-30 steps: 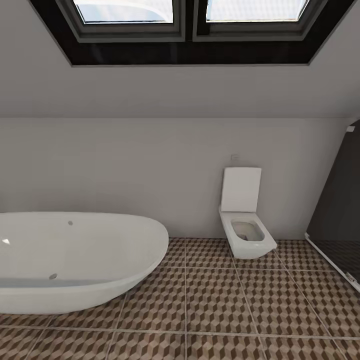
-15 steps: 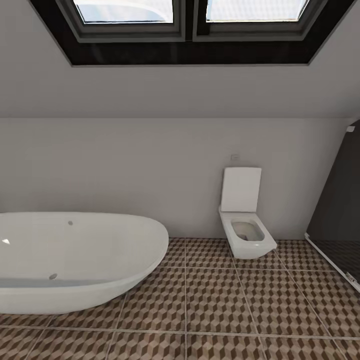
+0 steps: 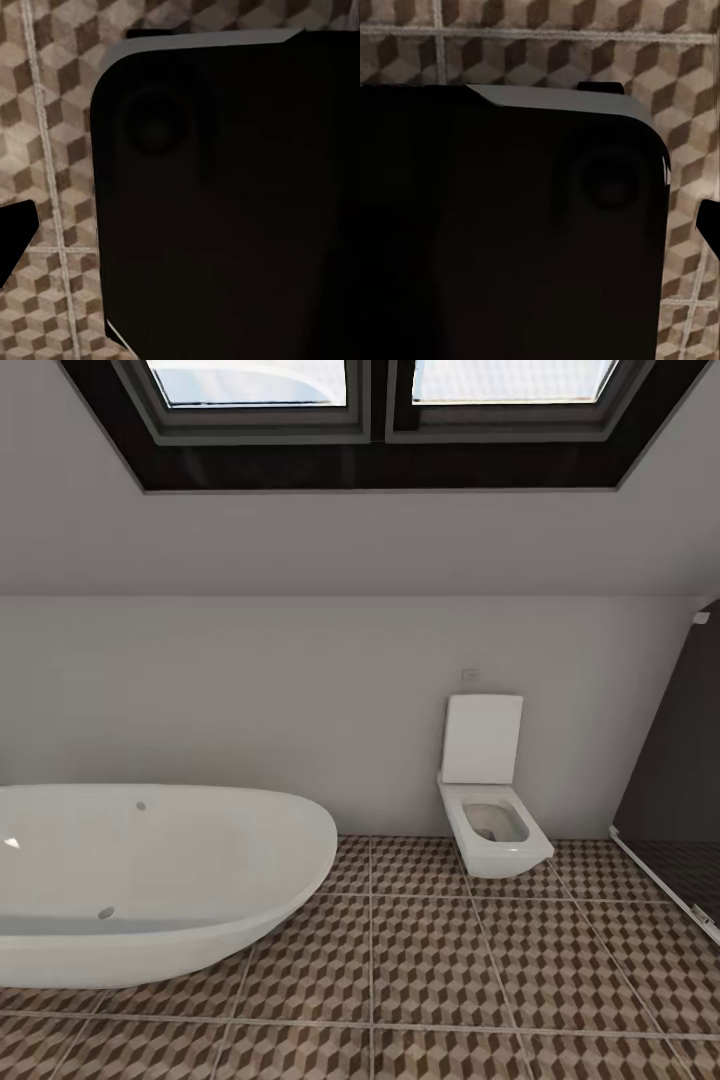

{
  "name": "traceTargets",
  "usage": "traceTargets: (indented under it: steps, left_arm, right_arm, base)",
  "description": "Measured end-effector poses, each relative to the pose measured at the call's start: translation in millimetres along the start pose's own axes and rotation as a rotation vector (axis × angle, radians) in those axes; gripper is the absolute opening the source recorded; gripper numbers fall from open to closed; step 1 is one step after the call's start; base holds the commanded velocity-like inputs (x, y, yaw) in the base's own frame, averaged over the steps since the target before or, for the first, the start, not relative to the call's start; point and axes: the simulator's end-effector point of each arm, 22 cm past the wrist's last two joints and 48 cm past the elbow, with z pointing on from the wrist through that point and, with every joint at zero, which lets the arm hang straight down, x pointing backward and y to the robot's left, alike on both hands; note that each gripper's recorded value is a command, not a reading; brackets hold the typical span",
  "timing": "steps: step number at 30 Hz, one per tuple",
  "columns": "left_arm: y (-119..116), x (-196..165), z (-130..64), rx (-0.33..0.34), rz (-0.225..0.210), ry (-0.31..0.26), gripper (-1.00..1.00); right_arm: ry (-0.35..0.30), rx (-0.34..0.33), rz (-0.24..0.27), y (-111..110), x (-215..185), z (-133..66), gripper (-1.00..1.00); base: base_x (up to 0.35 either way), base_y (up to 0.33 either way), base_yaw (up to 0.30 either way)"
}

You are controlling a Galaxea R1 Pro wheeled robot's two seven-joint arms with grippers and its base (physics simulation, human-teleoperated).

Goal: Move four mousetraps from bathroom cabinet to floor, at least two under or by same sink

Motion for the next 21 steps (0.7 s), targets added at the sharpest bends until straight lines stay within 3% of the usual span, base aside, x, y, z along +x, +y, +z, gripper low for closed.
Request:
traceTargets:
  steps: [9,16,21]
  left_arm:
    - [29,-23,-1.0,-0.045,-0.001,-0.043,1.00]
    - [43,-47,-3.1,-0.090,-0.002,-0.085,1.00]
    - [48,-68,-5.0,-0.117,-0.005,-0.104,1.00]
  right_arm:
    - [-0.102,0.026,-0.003,-8,-36,-0.4,1.00]
    - [-0.186,0.092,-0.005,-39,-67,-3.9,1.00]
    - [-0.191,0.135,-0.006,-56,-78,-5.4,1.00]
  base:
    - [0.000,0.000,0.000]
    - [0.000,0.000,0.000]
    - [0.000,0.000,0.000]
